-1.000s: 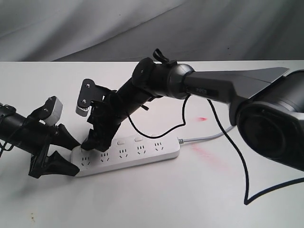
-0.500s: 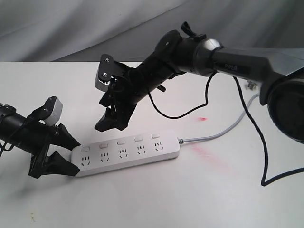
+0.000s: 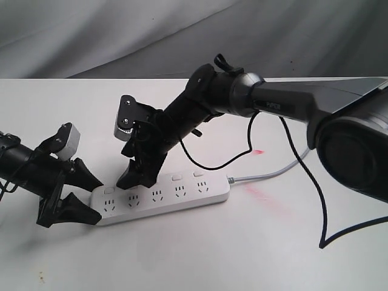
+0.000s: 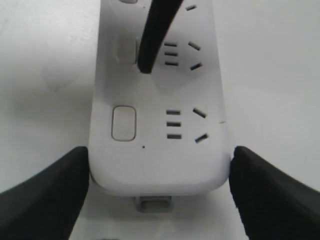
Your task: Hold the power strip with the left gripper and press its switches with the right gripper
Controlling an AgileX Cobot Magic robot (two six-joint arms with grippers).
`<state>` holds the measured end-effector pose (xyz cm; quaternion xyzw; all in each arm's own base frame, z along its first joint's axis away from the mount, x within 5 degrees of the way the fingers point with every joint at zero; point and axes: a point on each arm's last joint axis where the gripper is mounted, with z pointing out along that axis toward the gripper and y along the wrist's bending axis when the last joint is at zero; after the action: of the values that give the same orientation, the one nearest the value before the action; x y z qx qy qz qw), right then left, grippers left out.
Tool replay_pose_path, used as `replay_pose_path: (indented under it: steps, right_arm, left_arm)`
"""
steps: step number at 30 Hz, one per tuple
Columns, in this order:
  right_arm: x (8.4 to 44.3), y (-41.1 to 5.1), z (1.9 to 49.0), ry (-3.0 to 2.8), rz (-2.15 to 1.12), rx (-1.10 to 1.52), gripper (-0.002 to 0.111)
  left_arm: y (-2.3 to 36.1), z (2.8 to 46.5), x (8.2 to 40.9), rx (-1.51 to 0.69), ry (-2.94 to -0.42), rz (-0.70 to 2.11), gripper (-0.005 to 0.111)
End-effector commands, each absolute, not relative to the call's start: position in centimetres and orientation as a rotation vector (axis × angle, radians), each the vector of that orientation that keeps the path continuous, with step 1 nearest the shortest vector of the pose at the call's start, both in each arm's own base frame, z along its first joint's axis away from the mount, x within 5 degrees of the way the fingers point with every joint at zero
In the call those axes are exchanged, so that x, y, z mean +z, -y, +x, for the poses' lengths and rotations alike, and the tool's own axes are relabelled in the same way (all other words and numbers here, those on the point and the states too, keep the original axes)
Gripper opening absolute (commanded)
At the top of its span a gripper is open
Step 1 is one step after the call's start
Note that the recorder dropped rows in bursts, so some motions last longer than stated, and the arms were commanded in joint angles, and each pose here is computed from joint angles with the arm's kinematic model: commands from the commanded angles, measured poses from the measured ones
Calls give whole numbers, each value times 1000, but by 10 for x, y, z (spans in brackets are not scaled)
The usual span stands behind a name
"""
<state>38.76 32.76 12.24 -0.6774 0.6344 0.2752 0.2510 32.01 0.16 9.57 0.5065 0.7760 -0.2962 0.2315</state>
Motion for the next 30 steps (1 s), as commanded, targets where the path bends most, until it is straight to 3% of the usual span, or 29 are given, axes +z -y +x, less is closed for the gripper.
replay_pose_path:
  steps: [1, 30]
  right_arm:
    - [118, -326, 390, -1733, -1840, 709, 72]
    - [125, -314, 396, -1767, -1839, 678, 72]
  left_arm:
    - [0, 319, 93, -819, -2127, 1431, 56]
    - [0, 319, 93, -819, -2127, 1431, 56]
